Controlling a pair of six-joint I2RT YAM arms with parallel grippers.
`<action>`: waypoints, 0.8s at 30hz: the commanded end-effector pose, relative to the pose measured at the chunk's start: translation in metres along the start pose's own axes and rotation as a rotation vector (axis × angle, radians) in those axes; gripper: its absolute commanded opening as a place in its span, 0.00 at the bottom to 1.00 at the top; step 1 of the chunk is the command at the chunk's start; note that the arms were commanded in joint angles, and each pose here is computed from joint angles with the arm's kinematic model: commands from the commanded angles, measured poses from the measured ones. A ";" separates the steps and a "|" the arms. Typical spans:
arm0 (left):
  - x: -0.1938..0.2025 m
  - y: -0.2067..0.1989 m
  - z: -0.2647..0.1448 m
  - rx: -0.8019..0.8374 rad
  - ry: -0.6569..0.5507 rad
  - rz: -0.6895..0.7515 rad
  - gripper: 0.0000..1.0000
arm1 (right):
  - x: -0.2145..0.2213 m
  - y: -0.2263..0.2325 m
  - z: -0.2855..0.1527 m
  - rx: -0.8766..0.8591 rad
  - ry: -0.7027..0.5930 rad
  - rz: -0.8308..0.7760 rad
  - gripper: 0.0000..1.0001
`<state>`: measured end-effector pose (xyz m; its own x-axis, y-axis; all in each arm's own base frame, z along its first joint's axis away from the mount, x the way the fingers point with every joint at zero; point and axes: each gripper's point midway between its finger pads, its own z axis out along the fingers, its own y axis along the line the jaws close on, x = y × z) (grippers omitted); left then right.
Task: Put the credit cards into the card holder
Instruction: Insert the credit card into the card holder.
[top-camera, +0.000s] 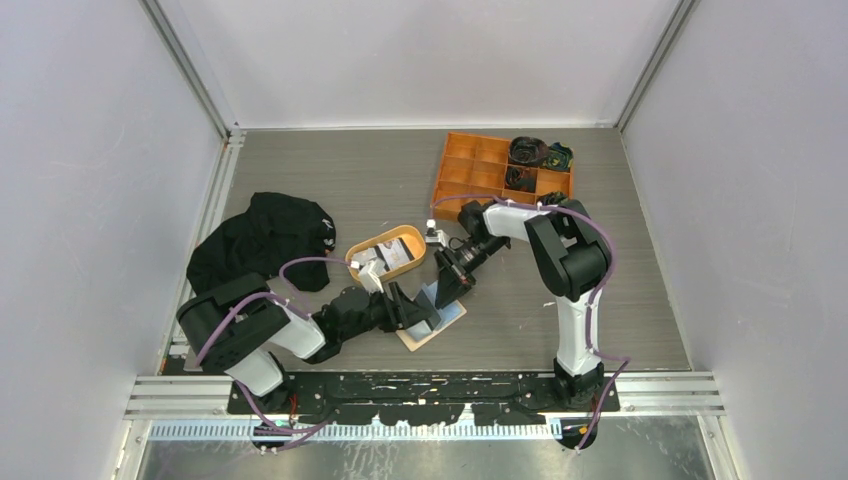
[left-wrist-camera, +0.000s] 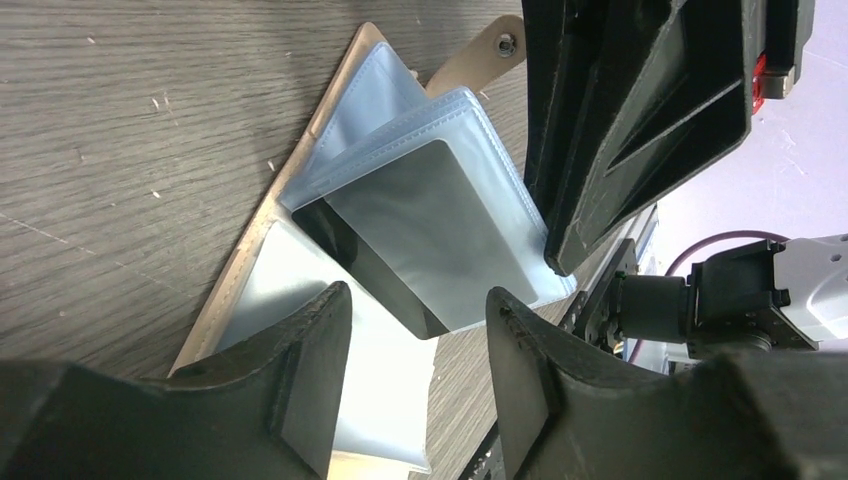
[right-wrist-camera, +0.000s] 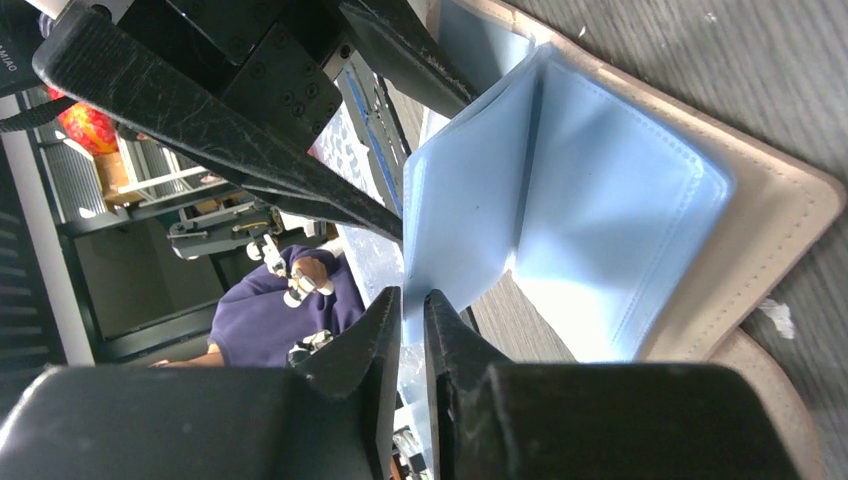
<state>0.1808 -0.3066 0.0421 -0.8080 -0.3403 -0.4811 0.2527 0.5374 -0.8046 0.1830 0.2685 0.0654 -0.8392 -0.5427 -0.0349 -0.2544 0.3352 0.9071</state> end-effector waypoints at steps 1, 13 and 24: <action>-0.007 0.003 -0.002 -0.003 -0.042 0.002 0.50 | -0.006 0.013 0.001 -0.026 -0.004 -0.044 0.22; -0.006 0.009 -0.004 0.004 -0.055 -0.017 0.38 | 0.000 0.020 0.007 -0.057 0.041 -0.056 0.23; -0.004 0.008 -0.004 0.032 -0.053 -0.030 0.42 | 0.001 0.014 0.013 -0.031 0.046 -0.043 0.14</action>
<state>0.1814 -0.3004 0.0355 -0.8009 -0.3820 -0.4611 0.2293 0.5156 -0.8255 0.1734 0.2760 0.0648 -0.8082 -0.5880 -0.0315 -0.2701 0.3226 0.9072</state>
